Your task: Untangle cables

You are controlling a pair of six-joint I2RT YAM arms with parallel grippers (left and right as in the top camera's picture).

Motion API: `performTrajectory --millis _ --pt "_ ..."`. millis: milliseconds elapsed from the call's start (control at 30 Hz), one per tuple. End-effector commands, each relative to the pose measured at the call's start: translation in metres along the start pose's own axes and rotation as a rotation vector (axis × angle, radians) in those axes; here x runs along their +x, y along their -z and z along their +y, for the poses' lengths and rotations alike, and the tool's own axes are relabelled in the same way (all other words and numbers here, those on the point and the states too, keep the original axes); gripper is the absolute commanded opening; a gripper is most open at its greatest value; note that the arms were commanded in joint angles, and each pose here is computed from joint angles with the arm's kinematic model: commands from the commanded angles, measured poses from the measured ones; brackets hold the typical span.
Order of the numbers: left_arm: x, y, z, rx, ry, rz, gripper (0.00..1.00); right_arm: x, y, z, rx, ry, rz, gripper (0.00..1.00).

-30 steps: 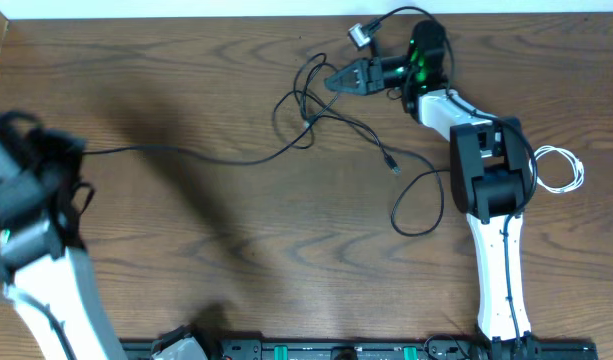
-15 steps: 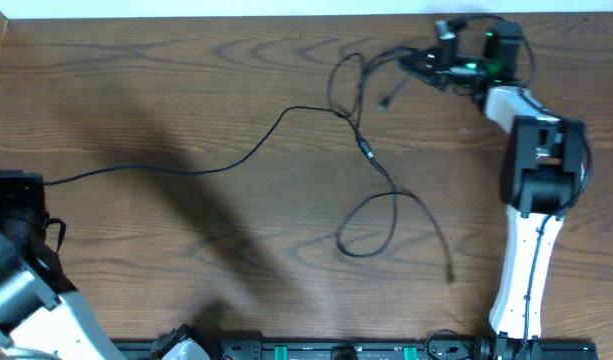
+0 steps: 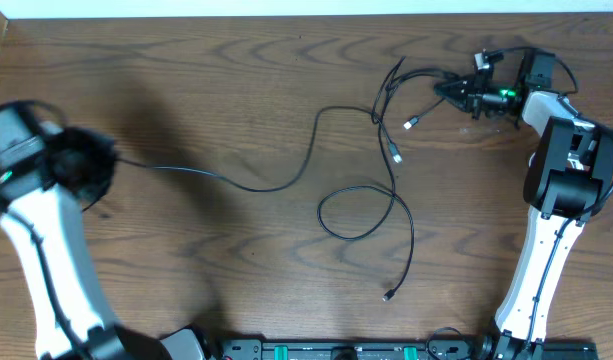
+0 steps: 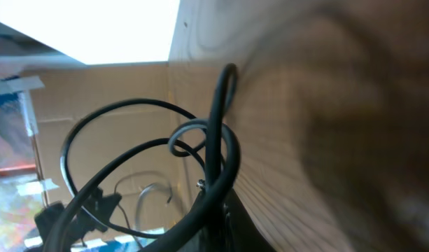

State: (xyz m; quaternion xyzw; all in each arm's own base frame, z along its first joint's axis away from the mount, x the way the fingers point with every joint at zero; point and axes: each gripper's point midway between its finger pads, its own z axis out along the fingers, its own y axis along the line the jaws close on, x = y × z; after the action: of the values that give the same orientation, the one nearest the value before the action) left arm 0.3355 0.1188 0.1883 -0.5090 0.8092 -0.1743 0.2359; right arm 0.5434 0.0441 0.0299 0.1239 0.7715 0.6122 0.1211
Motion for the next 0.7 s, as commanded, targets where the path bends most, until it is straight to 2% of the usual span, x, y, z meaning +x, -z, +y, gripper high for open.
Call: performTrajectory --millis 0,200,300,667 --pt "0.026 -0.024 -0.02 -0.019 -0.147 0.07 0.07 0.006 -0.002 0.004 0.025 0.092 0.013 0.01" --pt "0.075 -0.062 -0.04 -0.054 -0.323 0.181 0.07 0.023 0.0 -0.022 0.146 0.049 0.038 0.01" --pt "0.094 -0.072 -0.049 -0.091 -0.414 0.179 0.07 0.033 0.001 -0.035 0.219 0.043 0.06 0.01" --pt "0.113 -0.072 -0.063 -0.11 -0.51 0.164 0.08 0.038 0.003 -0.045 0.278 0.013 0.068 0.01"
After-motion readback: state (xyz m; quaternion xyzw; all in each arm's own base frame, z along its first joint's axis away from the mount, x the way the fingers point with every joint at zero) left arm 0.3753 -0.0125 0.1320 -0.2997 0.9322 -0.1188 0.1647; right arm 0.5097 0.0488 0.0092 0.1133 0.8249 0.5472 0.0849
